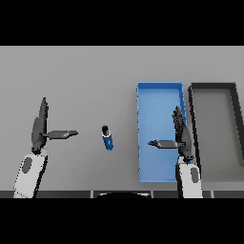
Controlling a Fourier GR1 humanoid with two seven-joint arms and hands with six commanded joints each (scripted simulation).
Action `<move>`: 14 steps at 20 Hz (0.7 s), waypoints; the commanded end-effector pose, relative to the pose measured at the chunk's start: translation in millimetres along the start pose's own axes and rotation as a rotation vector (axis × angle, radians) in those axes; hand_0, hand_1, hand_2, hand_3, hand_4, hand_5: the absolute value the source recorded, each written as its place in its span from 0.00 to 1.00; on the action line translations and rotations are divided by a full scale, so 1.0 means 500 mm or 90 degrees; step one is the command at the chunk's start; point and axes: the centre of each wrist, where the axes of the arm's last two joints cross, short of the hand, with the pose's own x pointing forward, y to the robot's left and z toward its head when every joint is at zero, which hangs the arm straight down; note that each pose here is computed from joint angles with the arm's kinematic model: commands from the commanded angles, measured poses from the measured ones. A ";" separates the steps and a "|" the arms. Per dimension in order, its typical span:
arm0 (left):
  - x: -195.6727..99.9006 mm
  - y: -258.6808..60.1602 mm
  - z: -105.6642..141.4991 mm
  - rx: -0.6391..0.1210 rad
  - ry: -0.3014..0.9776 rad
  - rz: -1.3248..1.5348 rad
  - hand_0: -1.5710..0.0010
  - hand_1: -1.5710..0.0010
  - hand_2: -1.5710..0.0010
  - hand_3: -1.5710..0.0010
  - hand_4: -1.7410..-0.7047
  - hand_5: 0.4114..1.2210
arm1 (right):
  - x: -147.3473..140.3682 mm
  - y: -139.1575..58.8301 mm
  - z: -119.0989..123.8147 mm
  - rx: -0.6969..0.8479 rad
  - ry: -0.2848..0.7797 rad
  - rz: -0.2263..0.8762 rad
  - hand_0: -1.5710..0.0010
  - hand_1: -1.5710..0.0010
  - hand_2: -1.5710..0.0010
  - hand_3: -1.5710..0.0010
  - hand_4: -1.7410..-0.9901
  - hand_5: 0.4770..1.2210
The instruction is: Pick up the blue pipe and place it into the blue bin.
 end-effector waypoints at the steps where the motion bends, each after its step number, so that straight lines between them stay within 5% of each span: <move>1: 0.000 0.001 0.000 0.001 -0.003 0.000 1.00 1.00 1.00 1.00 0.64 0.22 | 0.000 0.001 0.000 0.000 0.000 0.000 1.00 1.00 1.00 1.00 0.69 0.19; 6: 0.002 0.013 0.001 -0.001 -0.008 -0.002 1.00 1.00 1.00 1.00 0.64 0.22 | -0.002 0.018 -0.005 0.002 0.005 -0.002 1.00 1.00 1.00 1.00 0.69 0.19; 7: 0.014 0.036 0.002 -0.106 -0.033 -0.044 1.00 1.00 1.00 1.00 0.64 0.22 | 0.001 0.011 0.007 0.042 -0.032 0.054 1.00 1.00 1.00 1.00 0.69 0.19; 9: 0.023 0.073 -0.002 -0.203 -0.040 -0.086 1.00 1.00 1.00 1.00 0.64 0.22 | 0.013 0.007 0.026 0.079 -0.056 0.114 1.00 1.00 1.00 1.00 0.69 0.19; 14: 0.024 0.084 -0.002 -0.266 -0.038 -0.099 1.00 1.00 1.00 1.00 0.64 0.23 | 0.021 0.001 0.047 0.089 -0.048 0.169 1.00 1.00 1.00 1.00 0.73 0.18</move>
